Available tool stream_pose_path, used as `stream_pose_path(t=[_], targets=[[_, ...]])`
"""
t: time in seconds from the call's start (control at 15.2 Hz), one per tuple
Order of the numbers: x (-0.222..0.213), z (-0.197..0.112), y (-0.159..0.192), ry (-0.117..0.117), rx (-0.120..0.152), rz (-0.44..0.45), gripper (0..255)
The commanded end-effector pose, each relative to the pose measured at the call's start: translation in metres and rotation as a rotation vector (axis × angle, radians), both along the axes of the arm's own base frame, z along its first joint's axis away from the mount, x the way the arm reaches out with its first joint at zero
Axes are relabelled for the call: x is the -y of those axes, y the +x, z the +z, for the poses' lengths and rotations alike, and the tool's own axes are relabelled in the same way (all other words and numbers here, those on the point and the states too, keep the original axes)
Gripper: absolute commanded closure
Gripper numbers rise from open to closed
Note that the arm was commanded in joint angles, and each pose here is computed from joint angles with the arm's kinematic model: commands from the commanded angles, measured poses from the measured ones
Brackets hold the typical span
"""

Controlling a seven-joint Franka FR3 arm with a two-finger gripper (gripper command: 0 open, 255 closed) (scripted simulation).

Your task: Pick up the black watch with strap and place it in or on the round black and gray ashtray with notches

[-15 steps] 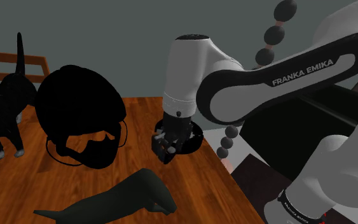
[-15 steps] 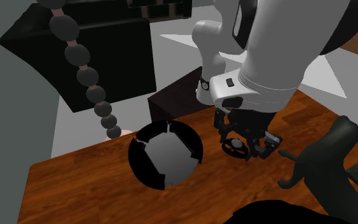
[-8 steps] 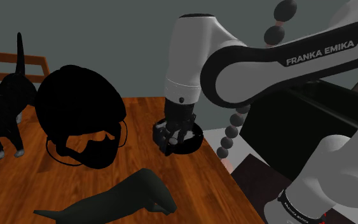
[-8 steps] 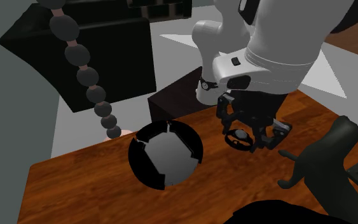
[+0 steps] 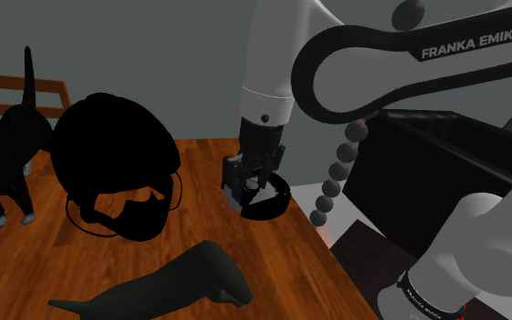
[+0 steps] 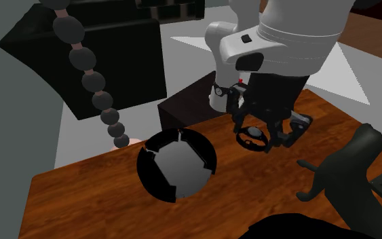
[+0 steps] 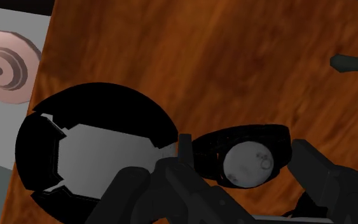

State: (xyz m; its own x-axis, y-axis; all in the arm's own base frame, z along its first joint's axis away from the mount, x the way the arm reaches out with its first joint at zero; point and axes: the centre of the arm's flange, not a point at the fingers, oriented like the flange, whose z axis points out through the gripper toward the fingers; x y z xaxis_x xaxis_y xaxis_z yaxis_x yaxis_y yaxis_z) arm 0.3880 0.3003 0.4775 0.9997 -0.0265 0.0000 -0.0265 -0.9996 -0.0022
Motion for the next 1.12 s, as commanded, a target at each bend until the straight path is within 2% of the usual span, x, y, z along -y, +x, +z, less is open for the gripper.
stream_pose_path(t=[0.0,0.73,1.06], targets=[[0.02,0.003,0.013,0.0,0.0,0.001,255],[0.143,0.011,0.094,0.0,0.0,0.001,255],[0.143,-0.016,0.094,0.0,0.0,0.001,255]])
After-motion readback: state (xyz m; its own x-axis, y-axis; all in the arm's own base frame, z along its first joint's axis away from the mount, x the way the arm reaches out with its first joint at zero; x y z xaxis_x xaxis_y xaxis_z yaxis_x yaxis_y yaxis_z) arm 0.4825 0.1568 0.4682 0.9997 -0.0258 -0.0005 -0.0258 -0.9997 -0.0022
